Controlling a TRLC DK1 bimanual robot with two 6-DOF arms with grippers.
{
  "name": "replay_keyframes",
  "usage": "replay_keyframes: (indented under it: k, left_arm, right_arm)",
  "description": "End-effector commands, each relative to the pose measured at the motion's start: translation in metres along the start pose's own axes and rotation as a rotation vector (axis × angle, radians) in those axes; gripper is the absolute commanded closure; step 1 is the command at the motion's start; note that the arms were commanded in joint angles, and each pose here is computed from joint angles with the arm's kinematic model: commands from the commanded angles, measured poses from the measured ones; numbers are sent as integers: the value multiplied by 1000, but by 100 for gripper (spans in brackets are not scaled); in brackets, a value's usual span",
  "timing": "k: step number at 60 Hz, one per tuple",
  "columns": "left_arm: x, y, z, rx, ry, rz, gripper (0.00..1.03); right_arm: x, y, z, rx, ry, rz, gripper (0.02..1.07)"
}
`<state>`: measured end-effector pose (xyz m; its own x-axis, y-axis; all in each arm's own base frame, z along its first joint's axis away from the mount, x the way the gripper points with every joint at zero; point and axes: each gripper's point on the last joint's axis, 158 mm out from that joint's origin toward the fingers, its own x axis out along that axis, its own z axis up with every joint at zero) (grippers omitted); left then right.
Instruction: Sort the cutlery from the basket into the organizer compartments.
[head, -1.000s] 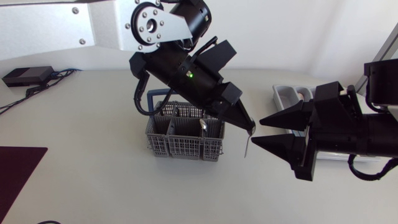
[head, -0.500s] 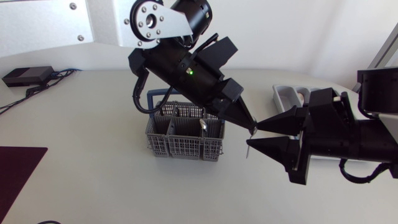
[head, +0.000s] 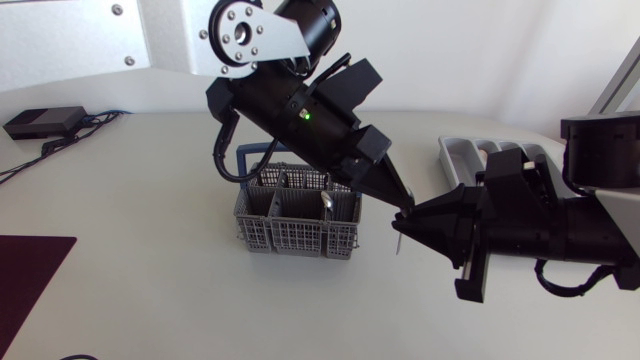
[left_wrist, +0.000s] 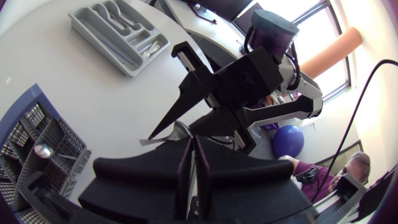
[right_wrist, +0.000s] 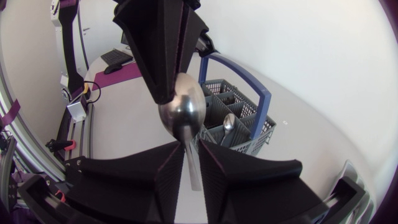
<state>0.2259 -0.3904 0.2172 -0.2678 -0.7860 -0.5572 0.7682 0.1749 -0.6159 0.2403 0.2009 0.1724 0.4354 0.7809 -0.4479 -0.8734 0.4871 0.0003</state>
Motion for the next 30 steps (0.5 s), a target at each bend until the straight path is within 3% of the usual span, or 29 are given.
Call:
replay_keyframes:
  k: [1,17,21,28,30]
  left_arm:
    - [-8,-12,9,25,-21,-17,100]
    - [-11,-13,11,29,-29,-15,100]
    - [-14,-13,13,33,-38,-11,84]
    - [-18,-14,15,40,-47,-5,71]
    - [-19,-14,15,43,-49,-4,60]
  right_arm:
    - [4,4,-12,35,21,14,96]
    - [3,5,-11,37,22,13,100]
    - [3,5,-11,35,23,9,100]
    - [2,4,-12,37,29,2,101]
    - [2,4,-12,37,29,0,101]
